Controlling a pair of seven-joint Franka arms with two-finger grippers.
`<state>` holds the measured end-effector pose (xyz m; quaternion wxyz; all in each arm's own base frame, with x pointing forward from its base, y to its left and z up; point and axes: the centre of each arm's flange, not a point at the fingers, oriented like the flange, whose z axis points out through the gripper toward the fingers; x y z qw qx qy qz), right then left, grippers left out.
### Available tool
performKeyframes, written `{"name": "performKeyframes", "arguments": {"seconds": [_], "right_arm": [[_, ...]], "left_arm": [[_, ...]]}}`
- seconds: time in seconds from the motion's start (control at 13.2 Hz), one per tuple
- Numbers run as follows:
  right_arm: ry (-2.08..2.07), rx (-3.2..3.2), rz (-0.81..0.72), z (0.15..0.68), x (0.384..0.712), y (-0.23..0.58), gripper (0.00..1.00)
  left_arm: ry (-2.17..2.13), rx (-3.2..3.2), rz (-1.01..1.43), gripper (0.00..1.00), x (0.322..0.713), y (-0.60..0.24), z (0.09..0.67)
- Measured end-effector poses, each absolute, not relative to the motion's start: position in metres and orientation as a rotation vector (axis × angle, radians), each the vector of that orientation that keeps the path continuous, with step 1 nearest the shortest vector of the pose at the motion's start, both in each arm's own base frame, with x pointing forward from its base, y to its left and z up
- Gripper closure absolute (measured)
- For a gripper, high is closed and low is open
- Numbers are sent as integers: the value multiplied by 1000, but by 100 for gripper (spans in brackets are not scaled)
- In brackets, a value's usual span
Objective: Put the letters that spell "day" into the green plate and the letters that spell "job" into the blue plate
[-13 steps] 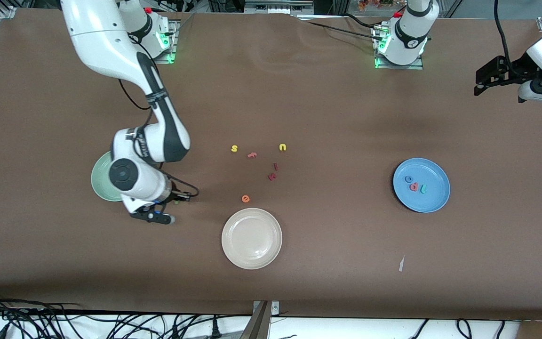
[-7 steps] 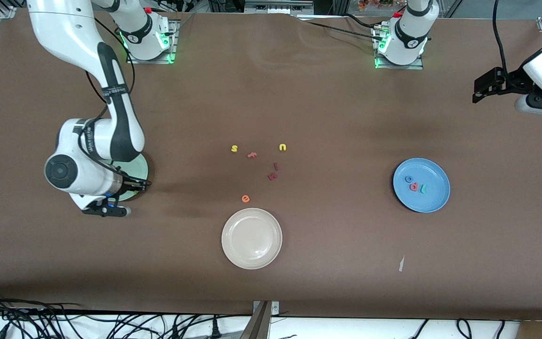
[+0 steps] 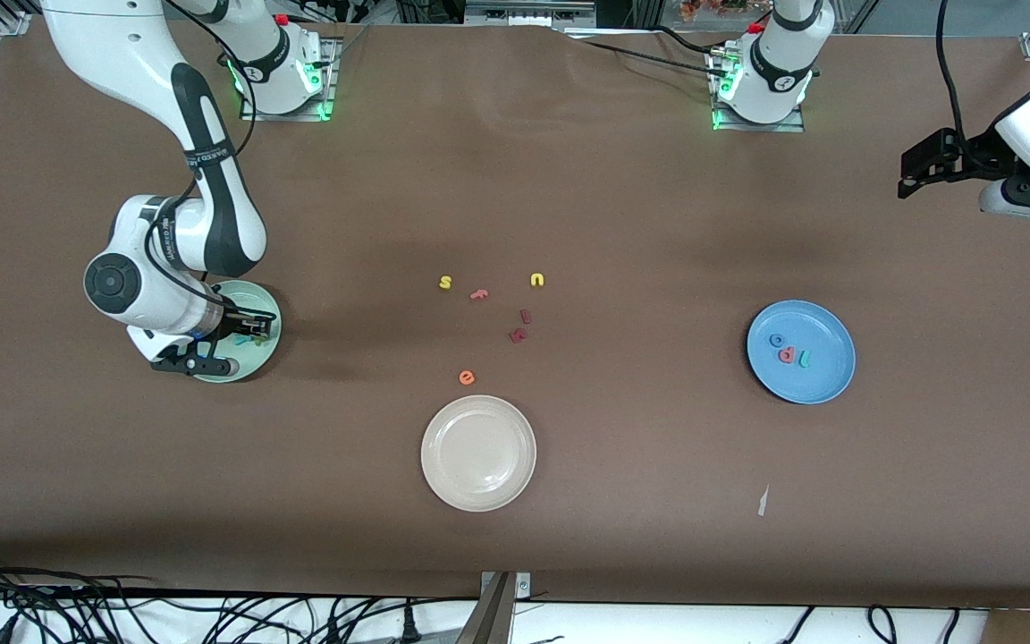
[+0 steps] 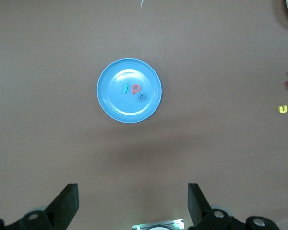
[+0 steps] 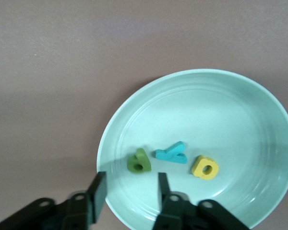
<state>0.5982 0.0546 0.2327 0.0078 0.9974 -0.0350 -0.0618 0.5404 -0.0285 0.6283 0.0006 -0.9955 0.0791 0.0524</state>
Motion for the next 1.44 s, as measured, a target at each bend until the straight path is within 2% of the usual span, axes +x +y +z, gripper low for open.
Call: {"name": "performKeyframes", "arguments": {"seconds": [0.23, 0.3, 0.45, 0.61, 0.91, 1.13, 1.44], "right_arm": [[-110, 3126, -224, 241, 597, 56, 7], [-110, 3129, -227, 245, 598, 56, 0], [-107, 3136, -218, 254, 602, 58, 0], [-104, 3141, -282, 267, 606, 62, 0], [-84, 3151, -432, 334, 624, 73, 0], [-103, 3192, -419, 370, 626, 75, 0], [-85, 3227, -329, 426, 618, 48, 0]], "left_arm": [[249, -3126, 165, 0, 540, -29, 628], [249, -3126, 165, 0, 540, -29, 628], [248, -3126, 165, 0, 541, -29, 628], [248, -3126, 165, 0, 541, -29, 628], [248, -3126, 165, 0, 541, -29, 628], [248, -3126, 166, 0, 541, -28, 628], [248, -3126, 166, 0, 541, -28, 628]]}}
